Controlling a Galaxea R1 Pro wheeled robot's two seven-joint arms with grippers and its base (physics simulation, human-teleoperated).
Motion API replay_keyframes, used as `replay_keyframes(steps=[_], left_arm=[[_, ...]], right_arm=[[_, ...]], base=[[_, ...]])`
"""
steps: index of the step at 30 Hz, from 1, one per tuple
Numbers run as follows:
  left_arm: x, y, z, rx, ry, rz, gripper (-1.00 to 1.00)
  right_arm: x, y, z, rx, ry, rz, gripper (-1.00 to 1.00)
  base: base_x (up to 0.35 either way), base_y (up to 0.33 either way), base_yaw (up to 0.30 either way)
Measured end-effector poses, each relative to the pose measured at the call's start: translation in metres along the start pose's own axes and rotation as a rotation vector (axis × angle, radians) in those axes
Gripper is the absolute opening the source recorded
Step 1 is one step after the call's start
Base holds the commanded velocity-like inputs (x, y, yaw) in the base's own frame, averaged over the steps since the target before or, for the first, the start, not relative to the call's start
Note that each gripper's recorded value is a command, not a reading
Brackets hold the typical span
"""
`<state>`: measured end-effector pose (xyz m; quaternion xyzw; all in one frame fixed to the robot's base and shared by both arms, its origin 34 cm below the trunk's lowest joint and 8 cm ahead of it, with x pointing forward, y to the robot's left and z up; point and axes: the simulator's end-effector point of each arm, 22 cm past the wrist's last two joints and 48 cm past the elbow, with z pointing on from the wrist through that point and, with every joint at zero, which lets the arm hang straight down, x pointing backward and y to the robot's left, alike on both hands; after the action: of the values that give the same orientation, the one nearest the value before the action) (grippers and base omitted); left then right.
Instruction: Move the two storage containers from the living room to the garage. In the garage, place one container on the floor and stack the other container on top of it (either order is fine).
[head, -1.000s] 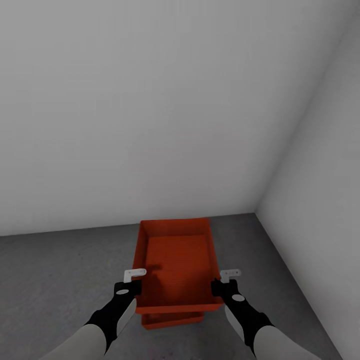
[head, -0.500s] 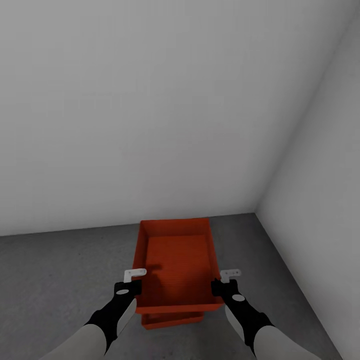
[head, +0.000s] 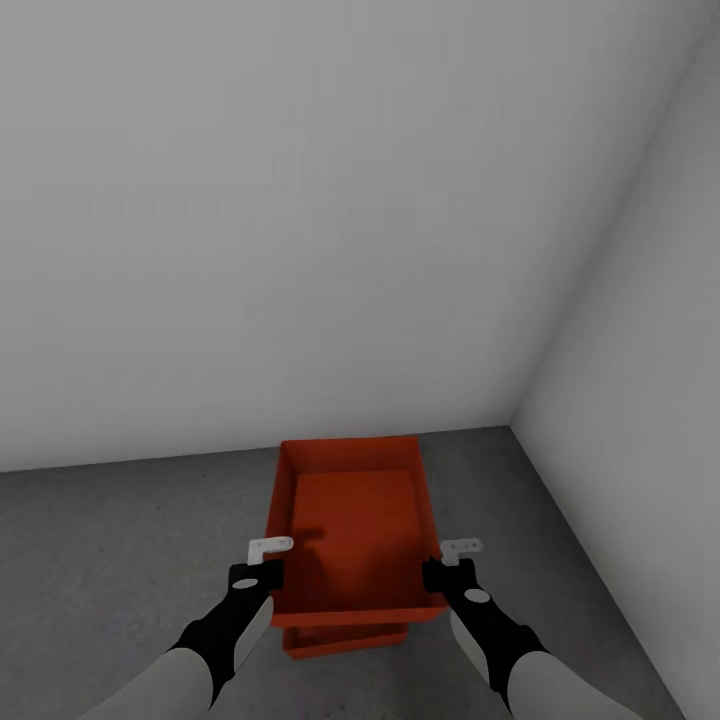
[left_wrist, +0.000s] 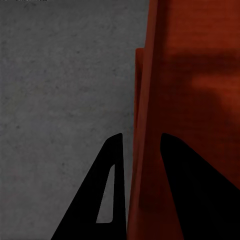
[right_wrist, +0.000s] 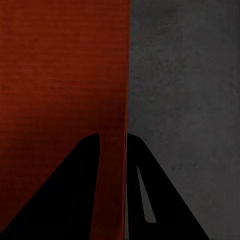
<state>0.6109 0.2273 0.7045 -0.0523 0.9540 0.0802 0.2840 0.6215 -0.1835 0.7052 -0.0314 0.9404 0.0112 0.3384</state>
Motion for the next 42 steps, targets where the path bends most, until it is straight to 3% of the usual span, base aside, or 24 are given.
replay_keyframes(steps=[42], left_arm=[[0.004, -0.005, 0.030, 0.001, -0.001, -0.002, -1.00]], right_arm=[[0.006, 0.000, 0.030, 0.000, -0.001, -0.001, -1.00]], base=[[0.000, 0.000, 0.000]])
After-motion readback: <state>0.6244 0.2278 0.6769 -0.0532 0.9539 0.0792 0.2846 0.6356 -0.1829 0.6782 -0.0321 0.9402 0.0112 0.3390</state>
